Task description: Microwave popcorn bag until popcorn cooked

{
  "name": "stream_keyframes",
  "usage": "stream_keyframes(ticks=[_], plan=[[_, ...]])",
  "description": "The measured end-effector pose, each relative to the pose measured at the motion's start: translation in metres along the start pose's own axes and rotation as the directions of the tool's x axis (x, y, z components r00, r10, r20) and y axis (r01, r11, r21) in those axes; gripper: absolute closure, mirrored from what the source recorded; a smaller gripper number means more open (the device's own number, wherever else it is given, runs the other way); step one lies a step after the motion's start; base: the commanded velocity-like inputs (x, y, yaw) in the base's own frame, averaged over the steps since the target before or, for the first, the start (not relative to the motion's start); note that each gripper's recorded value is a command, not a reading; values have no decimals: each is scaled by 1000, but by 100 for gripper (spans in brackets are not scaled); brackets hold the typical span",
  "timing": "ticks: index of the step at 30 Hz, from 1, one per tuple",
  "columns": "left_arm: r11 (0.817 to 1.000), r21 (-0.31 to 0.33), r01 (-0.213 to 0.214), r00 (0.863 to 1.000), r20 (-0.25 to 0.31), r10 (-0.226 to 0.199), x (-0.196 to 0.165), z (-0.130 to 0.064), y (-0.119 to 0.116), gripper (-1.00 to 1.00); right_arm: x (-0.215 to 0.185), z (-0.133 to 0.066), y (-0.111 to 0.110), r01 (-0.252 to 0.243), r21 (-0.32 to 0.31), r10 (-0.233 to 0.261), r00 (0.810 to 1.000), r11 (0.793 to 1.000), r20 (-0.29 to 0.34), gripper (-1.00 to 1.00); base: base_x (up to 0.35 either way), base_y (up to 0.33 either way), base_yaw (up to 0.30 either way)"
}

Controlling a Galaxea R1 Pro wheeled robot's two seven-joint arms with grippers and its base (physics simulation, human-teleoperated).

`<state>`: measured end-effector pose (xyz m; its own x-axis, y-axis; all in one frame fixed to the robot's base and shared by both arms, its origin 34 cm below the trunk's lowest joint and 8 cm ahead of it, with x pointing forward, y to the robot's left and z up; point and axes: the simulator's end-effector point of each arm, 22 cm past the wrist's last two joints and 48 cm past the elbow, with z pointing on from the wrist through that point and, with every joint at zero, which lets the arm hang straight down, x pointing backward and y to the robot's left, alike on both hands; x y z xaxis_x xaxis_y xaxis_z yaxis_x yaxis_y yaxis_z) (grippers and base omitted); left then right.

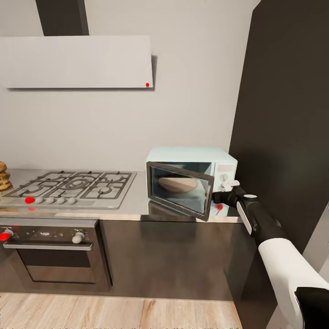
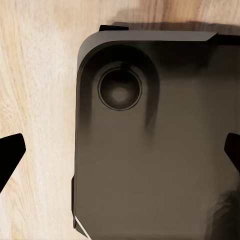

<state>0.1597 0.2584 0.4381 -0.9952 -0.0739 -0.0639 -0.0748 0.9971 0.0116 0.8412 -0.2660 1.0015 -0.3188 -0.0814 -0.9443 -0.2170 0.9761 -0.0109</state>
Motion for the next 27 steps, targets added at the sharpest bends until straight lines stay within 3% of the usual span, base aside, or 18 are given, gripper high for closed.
stream_keyframes(ticks=[10, 27], plan=[[1000, 1, 1, 1000, 0, -1, 0, 0, -1, -100, 1, 0, 15, -2, -63, 2, 1000, 998, -3, -100, -180, 147, 0], [1000, 1, 0, 1000, 0, 0, 0, 0, -1, -100, 1, 0, 16, -3, -67, 3, 1000, 998, -2, -100, -224, 214, 0]])
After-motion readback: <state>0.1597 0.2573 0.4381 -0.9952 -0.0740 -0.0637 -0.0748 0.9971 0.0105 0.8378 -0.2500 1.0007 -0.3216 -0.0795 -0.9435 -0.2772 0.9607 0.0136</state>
